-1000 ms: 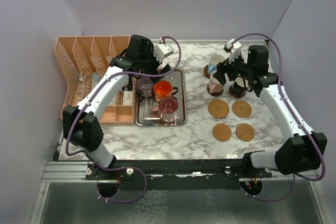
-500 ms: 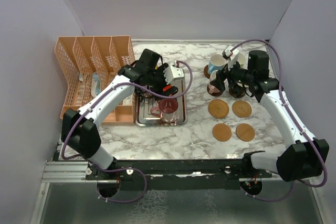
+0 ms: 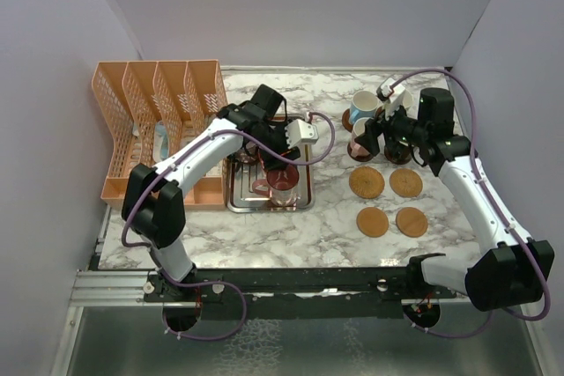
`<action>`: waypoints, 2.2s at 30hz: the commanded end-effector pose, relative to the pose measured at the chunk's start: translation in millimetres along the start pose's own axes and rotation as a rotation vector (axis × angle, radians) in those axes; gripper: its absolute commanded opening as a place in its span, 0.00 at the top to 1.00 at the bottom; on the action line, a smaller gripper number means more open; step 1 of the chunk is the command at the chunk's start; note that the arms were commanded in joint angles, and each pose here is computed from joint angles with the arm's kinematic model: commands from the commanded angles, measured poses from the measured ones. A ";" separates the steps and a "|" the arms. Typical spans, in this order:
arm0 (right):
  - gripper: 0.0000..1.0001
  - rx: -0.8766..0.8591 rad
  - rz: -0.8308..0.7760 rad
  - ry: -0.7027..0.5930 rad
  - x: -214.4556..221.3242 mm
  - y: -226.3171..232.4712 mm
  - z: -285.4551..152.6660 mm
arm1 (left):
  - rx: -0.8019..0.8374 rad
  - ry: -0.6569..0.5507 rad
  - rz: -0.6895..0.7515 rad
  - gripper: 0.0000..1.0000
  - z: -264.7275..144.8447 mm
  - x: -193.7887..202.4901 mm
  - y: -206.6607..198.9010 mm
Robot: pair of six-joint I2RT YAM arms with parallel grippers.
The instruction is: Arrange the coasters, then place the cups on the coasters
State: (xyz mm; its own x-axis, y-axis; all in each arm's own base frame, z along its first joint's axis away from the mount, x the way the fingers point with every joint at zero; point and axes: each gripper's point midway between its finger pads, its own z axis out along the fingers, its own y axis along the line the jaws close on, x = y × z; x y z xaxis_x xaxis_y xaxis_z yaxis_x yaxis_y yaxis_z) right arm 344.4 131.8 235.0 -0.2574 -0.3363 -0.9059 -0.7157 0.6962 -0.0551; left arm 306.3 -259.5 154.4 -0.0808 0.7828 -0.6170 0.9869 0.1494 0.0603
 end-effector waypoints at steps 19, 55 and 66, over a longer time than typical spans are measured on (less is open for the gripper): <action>0.24 0.080 0.040 0.021 11.8 -18.0 8.7 | 0.152 -0.004 -0.004 0.69 31.0 3.2 -19.9; 0.29 0.140 0.253 -0.121 -111.7 -32.1 -9.6 | -0.342 -0.402 -0.489 1.00 -71.4 -159.4 86.4; 0.37 0.099 0.278 -0.065 -118.4 -6.4 29.3 | -0.669 -0.553 -0.645 1.00 -91.4 -182.0 121.3</action>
State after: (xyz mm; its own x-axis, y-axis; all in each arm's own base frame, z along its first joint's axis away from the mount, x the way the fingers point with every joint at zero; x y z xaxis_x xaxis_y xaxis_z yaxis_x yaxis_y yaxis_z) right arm 396.0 178.6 332.8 -0.3583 -0.0921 -0.9290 -0.5872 0.7958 0.1476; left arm 409.7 -324.5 289.0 -0.4397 0.2858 -0.8515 0.6232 0.7798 -0.0600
